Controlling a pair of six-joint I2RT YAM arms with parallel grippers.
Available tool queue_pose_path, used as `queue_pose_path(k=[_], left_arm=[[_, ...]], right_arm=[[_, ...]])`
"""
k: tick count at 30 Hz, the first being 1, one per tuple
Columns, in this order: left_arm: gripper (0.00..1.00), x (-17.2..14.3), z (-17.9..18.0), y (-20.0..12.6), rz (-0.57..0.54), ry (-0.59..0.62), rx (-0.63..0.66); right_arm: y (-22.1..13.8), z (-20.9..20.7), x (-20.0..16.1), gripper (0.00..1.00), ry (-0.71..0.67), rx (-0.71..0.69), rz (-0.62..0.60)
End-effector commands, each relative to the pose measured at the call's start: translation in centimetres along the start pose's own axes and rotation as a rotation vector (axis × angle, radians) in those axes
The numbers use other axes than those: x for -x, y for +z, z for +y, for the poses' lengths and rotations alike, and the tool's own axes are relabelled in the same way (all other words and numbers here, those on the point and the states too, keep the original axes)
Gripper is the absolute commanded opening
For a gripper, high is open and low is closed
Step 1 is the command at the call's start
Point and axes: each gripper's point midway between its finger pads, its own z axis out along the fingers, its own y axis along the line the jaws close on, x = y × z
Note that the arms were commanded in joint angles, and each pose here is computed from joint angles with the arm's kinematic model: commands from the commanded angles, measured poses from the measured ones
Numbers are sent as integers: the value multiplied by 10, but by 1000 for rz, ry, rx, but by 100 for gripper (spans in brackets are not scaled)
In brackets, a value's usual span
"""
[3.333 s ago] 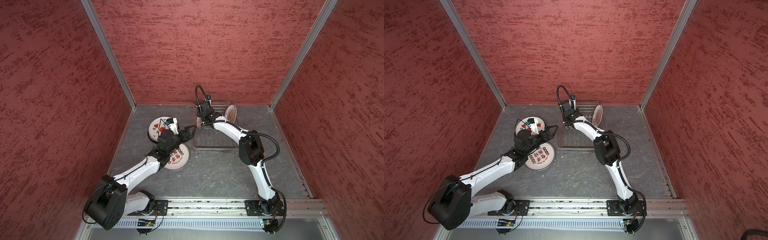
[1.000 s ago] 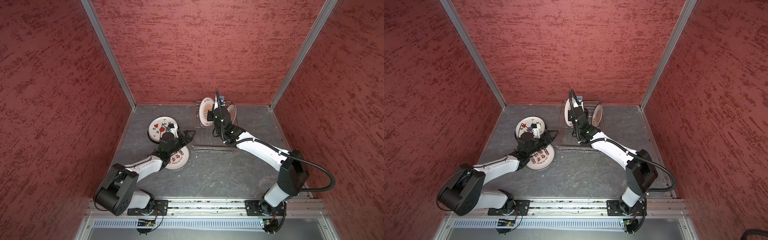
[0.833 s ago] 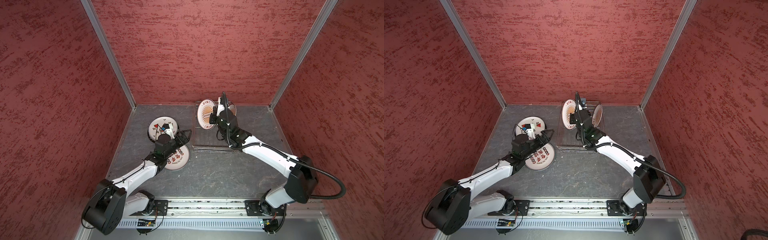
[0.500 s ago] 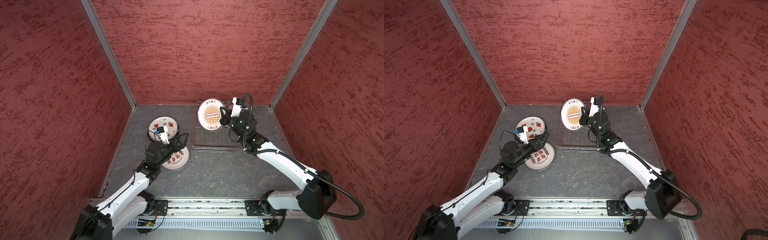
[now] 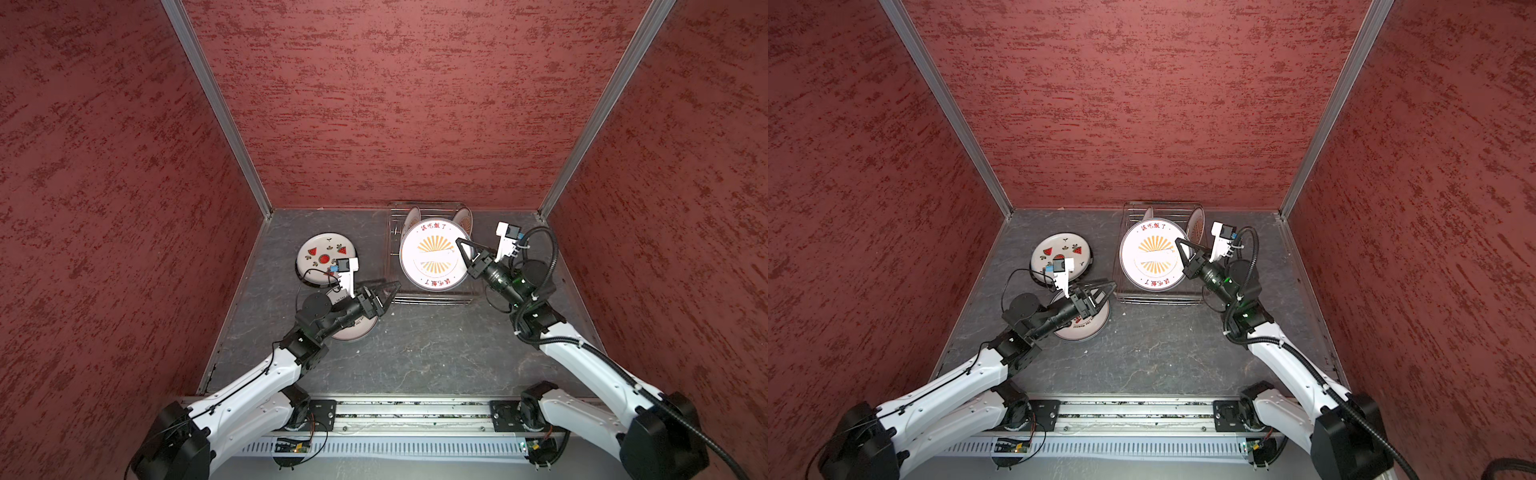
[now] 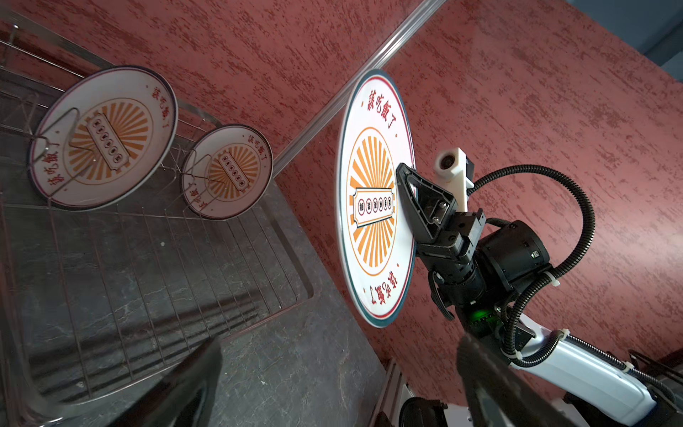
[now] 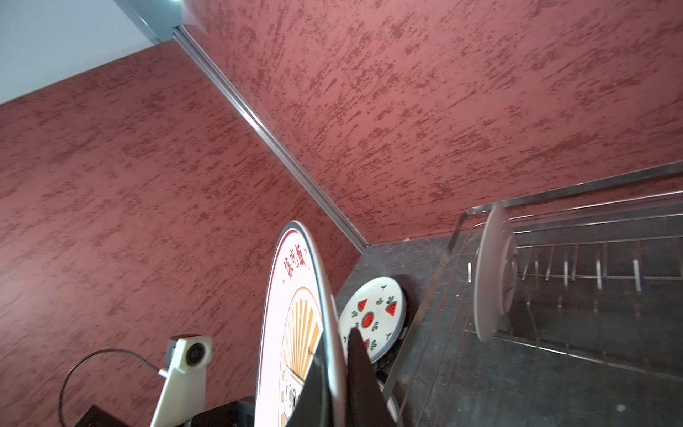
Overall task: Unload the plates from the dish rack
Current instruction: Place the plate among the plates.
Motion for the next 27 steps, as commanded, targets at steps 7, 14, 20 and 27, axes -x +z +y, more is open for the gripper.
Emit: queue_pose_path(k=[7, 14, 20, 27], left_arm=[[59, 0, -27, 17, 9, 27, -68], [43, -2, -10, 23, 6, -31, 8], [44, 1, -16, 31, 16, -38, -1], [32, 0, -13, 38, 21, -42, 7]], right_arm=[[-16, 26, 4, 0, 36, 158, -51], [-19, 21, -3, 0, 50, 169, -43], [-20, 20, -9, 0, 55, 184, -31], [-21, 19, -12, 0, 59, 187, -17]])
